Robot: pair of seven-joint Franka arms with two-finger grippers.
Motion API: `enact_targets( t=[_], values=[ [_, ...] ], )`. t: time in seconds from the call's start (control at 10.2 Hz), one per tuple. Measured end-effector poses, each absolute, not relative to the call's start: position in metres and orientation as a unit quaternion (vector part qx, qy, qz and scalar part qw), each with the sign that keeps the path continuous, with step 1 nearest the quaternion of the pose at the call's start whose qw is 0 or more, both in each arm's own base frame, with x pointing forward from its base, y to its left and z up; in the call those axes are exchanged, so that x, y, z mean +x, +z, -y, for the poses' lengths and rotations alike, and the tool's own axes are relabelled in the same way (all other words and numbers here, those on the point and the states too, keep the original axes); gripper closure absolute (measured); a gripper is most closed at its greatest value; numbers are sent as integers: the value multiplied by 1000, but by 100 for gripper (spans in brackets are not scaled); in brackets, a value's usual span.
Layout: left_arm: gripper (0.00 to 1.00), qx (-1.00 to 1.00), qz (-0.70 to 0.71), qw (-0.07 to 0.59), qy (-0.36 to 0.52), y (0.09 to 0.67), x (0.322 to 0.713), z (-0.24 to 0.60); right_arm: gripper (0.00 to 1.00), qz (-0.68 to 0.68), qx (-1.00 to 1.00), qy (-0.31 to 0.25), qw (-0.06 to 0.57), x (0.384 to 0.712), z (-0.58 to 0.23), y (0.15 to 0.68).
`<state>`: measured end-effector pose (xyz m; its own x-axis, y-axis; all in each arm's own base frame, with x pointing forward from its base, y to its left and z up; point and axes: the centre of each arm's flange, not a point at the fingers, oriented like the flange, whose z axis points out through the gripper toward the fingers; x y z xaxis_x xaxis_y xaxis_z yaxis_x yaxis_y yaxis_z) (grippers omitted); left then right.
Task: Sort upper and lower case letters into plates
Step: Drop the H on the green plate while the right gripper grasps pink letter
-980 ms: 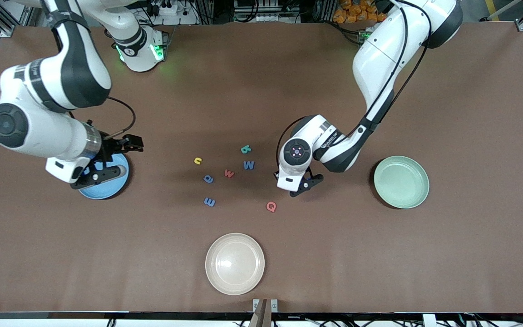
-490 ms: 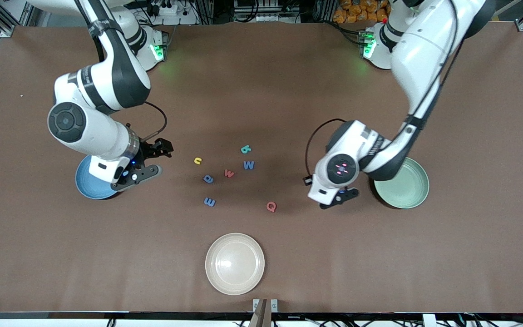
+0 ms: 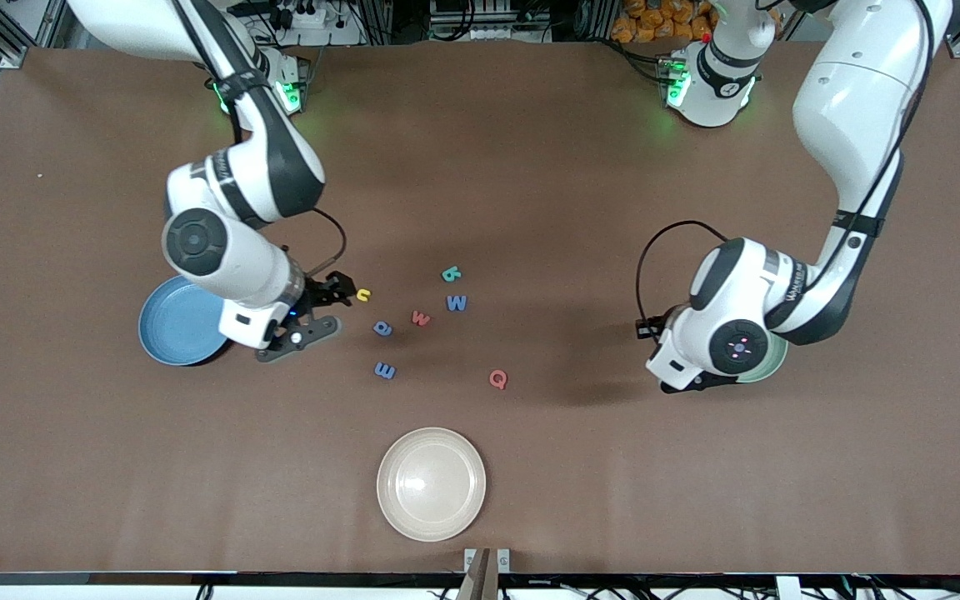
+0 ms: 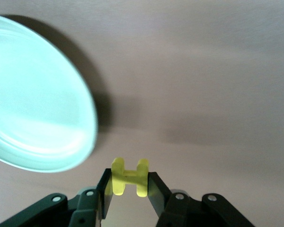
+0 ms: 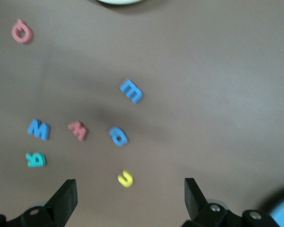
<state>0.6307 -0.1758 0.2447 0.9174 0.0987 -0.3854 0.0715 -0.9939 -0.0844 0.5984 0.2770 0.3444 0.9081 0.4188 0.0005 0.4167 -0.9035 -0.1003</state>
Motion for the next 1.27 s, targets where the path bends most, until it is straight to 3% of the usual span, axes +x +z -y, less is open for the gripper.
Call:
enact_targets(
  t=[0.39,0.88,1.27],
  values=[
    [63,-977,3,-2,215,233,636,72,0,285,-958,8,23,580,-334,266],
    [2,-978,3,-1,208,232,631,98,0,359,-933,2,19,541,-391,224],
    [0,-983,73,-14,169,246,631,175,0,372,-928,-12,7,528,-383,181]
  ],
)
